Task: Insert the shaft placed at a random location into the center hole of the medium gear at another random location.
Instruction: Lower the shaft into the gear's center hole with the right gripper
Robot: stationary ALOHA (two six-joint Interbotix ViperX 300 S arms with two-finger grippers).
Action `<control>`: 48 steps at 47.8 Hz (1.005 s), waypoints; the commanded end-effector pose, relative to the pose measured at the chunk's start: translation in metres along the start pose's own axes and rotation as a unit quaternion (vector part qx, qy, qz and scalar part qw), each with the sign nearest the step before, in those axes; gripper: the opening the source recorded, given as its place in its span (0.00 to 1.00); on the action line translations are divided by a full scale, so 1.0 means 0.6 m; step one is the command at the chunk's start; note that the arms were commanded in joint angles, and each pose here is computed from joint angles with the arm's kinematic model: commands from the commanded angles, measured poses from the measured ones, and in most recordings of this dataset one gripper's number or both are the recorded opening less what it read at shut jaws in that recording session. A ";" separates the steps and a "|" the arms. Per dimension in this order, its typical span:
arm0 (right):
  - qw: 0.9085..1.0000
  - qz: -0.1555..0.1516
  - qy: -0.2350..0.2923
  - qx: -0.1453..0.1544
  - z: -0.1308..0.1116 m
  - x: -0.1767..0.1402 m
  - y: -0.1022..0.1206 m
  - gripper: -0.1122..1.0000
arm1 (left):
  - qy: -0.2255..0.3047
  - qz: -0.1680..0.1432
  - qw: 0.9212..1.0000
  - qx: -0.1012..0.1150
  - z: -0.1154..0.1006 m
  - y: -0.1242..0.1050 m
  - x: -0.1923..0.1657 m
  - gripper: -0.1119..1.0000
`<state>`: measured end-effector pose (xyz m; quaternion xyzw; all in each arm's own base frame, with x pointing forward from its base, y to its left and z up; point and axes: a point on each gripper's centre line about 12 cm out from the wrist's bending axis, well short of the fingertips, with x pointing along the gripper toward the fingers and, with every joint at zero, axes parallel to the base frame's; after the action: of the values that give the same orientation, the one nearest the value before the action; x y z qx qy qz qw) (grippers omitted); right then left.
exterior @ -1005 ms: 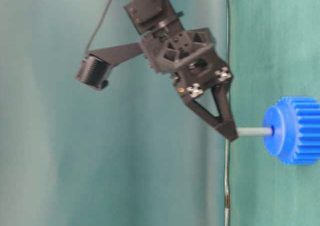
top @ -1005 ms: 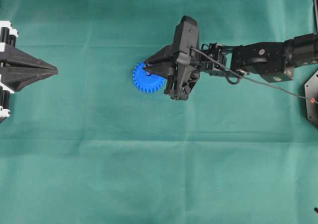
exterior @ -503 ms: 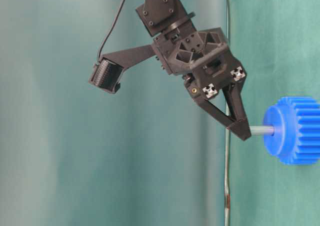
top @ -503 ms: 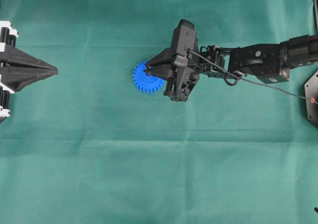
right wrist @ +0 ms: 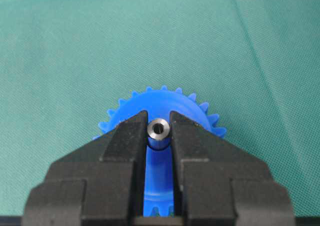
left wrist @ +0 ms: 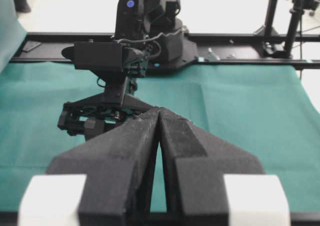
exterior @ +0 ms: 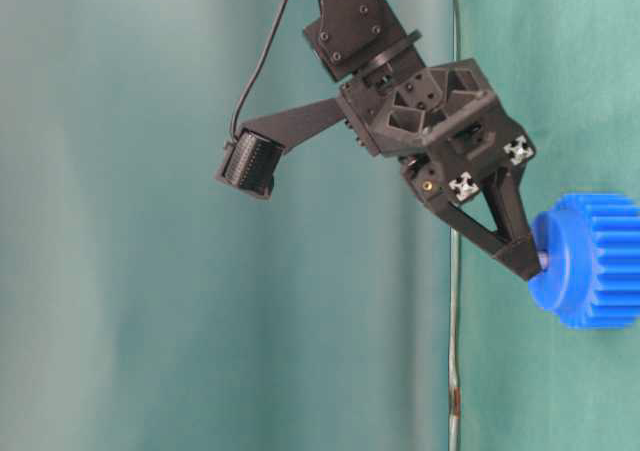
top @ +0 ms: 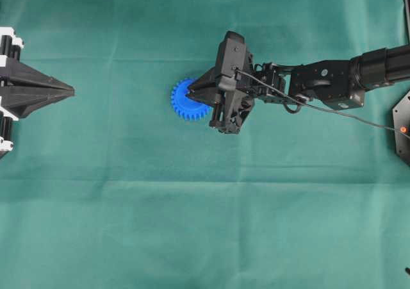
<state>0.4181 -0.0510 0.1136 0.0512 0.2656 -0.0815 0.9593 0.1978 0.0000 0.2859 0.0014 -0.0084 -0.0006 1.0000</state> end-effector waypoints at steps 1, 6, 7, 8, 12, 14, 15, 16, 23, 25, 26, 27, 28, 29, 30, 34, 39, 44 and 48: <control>1.000 0.003 -0.021 0.001 0.026 -0.003 0.004 0.22 | -0.012 0.000 1.000 0.001 0.016 0.000 0.004 0.10; 1.000 0.003 -0.020 0.001 0.024 -0.002 0.004 0.22 | -0.013 0.000 1.000 0.001 0.017 0.000 0.004 0.10; 1.000 0.004 -0.019 0.000 0.024 -0.002 0.005 0.22 | -0.012 0.000 1.000 0.001 0.016 0.000 0.004 0.10; 1.000 0.004 -0.019 0.000 0.024 -0.002 0.005 0.22 | -0.012 0.000 1.000 0.001 0.016 0.000 0.004 0.10; 1.000 0.005 -0.020 0.000 0.025 -0.002 0.006 0.22 | -0.012 0.000 1.000 0.001 0.017 0.000 0.004 0.10; 1.000 0.005 -0.020 0.000 0.025 -0.002 0.006 0.22 | -0.012 0.000 1.000 0.001 0.017 0.000 0.004 0.10; 1.000 0.005 -0.020 0.000 0.025 -0.002 0.006 0.22 | -0.013 0.000 1.000 0.001 0.017 0.000 0.004 0.10; 1.000 0.004 -0.020 0.000 0.025 -0.002 0.005 0.22 | -0.013 0.000 1.000 0.001 0.017 0.000 0.004 0.10; 1.000 0.004 -0.020 0.001 0.025 -0.002 0.005 0.22 | -0.013 0.000 1.000 0.001 0.017 0.000 0.004 0.10; 1.000 0.004 -0.020 0.001 0.025 -0.002 0.006 0.22 | -0.013 0.000 1.000 0.001 0.017 0.000 0.004 0.10; 1.000 0.004 -0.020 0.003 0.025 -0.002 0.005 0.22 | -0.013 0.000 1.000 0.001 0.017 0.000 0.004 0.10; 1.000 0.004 -0.020 0.002 0.025 -0.002 0.006 0.22 | -0.013 0.000 1.000 0.001 0.017 0.000 0.004 0.10; 1.000 0.004 -0.020 0.003 0.025 -0.002 0.005 0.22 | -0.013 0.000 1.000 0.001 0.017 0.000 0.004 0.10; 1.000 0.004 -0.020 0.002 0.025 -0.002 0.006 0.22 | -0.013 0.000 1.000 0.001 0.017 0.000 0.004 0.10; 1.000 0.004 -0.020 0.002 0.025 -0.002 0.006 0.22 | -0.012 0.000 1.000 0.001 0.017 0.000 0.004 0.10; 1.000 0.004 -0.020 0.002 0.025 -0.002 0.006 0.23 | -0.012 0.000 1.000 0.001 0.016 0.000 0.004 0.10; 1.000 0.004 -0.019 0.002 0.024 -0.002 0.006 0.30 | -0.013 0.000 1.000 0.001 0.017 0.000 0.004 0.10; 1.000 0.005 -0.019 0.002 0.024 -0.002 0.007 0.54 | -0.012 0.000 1.000 0.001 0.017 0.000 0.004 0.10; 1.000 0.006 -0.018 0.001 0.022 -0.003 0.008 0.75 | -0.012 0.000 1.000 0.001 0.017 0.000 0.004 0.10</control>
<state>0.4183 -0.0491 0.1134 0.0507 0.2664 -0.0793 0.9593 0.1978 0.0000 0.2853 0.0014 -0.0061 -0.0006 1.0000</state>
